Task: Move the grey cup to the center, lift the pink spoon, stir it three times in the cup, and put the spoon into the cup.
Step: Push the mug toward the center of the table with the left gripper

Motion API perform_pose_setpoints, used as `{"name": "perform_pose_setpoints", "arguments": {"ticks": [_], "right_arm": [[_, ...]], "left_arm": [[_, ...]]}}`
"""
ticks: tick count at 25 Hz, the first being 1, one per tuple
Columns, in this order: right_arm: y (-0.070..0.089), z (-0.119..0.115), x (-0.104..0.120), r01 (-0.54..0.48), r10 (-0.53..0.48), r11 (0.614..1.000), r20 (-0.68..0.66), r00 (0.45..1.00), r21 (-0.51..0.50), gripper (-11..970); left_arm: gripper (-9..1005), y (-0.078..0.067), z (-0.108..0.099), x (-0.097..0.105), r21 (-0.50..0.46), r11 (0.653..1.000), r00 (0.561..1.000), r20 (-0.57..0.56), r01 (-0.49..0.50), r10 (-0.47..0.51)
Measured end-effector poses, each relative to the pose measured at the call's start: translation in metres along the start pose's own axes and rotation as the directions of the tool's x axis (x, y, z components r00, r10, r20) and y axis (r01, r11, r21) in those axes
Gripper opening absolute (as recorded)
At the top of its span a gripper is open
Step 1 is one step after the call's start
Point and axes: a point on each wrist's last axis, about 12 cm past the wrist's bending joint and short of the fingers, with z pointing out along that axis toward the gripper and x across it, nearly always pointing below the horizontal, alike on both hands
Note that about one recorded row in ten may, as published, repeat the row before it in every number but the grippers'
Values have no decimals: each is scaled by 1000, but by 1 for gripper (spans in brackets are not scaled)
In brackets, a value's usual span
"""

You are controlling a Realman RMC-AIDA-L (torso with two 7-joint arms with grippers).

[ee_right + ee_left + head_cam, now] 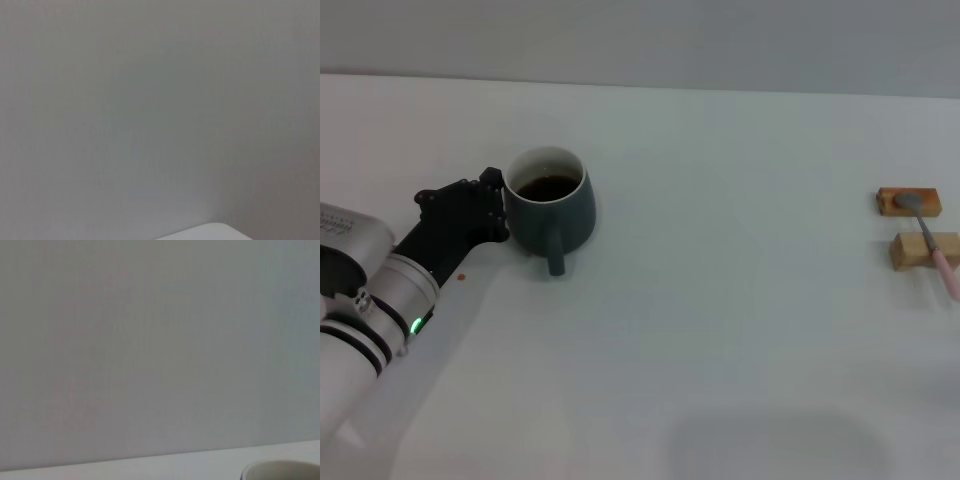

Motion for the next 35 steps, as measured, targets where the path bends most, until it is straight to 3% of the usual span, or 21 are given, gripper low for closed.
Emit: {"name": "perform_pose_setpoints", "arguments": {"ticks": [23, 35], "right_arm": [[1, 1, 0, -1, 1, 1000, -5, 1000, -1, 573], [3, 2, 0, -3, 3, 1000, -3, 1000, -6, 573]], "left_arm": [[35, -26, 8, -5, 143, 989, 999, 12, -47, 46], [40, -9, 12, -7, 63, 997, 999, 0, -42, 42]]}}
